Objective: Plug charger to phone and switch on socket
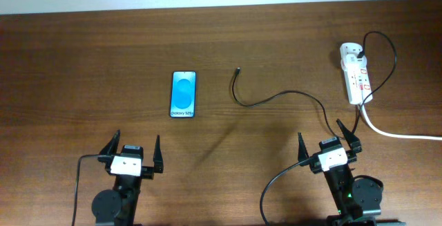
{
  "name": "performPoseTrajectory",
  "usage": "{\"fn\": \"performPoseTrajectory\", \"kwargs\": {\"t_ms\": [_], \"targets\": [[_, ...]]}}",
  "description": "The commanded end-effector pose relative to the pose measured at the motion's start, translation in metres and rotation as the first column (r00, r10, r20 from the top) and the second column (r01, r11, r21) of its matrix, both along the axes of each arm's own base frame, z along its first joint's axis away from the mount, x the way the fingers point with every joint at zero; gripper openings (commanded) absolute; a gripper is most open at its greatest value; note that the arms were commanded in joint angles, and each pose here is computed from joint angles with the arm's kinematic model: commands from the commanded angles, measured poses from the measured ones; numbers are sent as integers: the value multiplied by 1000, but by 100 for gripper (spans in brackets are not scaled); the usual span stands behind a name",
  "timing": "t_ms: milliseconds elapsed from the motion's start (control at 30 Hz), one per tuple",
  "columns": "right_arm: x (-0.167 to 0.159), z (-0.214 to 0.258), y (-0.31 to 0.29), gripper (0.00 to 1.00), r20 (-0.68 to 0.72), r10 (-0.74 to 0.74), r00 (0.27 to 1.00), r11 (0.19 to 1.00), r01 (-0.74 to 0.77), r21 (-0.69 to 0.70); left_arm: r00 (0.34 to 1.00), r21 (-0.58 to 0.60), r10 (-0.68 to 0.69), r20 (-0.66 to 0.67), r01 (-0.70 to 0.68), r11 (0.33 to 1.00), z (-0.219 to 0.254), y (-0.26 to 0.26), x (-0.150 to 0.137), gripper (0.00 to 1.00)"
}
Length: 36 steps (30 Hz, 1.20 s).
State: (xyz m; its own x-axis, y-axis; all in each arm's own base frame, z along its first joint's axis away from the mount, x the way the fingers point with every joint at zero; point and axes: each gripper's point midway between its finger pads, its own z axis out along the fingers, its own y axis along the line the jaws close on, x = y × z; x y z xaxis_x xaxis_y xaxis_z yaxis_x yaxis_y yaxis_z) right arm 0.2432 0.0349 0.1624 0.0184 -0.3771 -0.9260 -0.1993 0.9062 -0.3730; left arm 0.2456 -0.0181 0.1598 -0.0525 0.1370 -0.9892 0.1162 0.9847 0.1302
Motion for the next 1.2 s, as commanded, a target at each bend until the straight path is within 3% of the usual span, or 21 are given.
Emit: {"fn": "performPoseTrajectory", "kwargs": {"t_ms": [0, 1167], "targets": [[0, -3, 2, 98, -5, 11, 1000, 1000, -11, 8, 1000, 17, 2, 4, -2, 1000, 0, 0, 0, 99], [0, -3, 2, 98, -5, 11, 1000, 1000, -11, 8, 1000, 16, -6, 3, 6, 1000, 0, -1, -1, 99]]}}
